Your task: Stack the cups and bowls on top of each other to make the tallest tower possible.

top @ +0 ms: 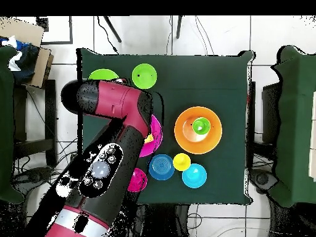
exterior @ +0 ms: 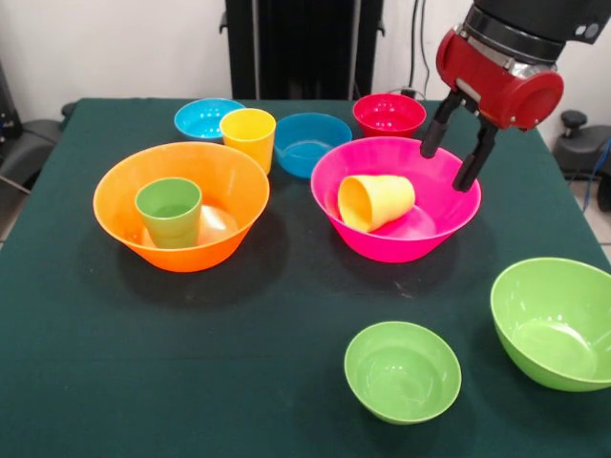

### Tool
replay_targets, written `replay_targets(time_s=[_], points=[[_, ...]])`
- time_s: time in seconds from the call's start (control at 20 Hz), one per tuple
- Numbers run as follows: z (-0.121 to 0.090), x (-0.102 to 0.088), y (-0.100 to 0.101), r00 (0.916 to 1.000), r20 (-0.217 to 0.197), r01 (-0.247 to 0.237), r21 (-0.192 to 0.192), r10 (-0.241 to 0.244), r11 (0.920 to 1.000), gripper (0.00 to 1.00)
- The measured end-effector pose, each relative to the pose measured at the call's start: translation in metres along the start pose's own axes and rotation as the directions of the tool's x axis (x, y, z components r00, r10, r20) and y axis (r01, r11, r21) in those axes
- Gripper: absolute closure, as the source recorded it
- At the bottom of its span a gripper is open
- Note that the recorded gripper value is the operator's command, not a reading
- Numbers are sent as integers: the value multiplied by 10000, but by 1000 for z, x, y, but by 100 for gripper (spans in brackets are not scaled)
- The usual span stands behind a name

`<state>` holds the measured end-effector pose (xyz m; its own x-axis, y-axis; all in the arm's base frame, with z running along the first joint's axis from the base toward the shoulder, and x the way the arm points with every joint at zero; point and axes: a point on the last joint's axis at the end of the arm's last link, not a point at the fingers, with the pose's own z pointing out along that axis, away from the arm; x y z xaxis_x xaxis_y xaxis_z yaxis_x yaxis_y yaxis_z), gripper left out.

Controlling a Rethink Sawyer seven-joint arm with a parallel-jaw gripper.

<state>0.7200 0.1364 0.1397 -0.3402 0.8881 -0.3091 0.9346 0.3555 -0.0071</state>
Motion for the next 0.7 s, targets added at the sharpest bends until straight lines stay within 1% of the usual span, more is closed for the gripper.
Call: replay_targets(time_s=[0.3, 0.7], points=[[7, 3, 6, 9998, 176, 64, 18, -65, 10000, 0], [13, 3, 12, 9998, 210, -43, 7, 43, 10000, 0]])
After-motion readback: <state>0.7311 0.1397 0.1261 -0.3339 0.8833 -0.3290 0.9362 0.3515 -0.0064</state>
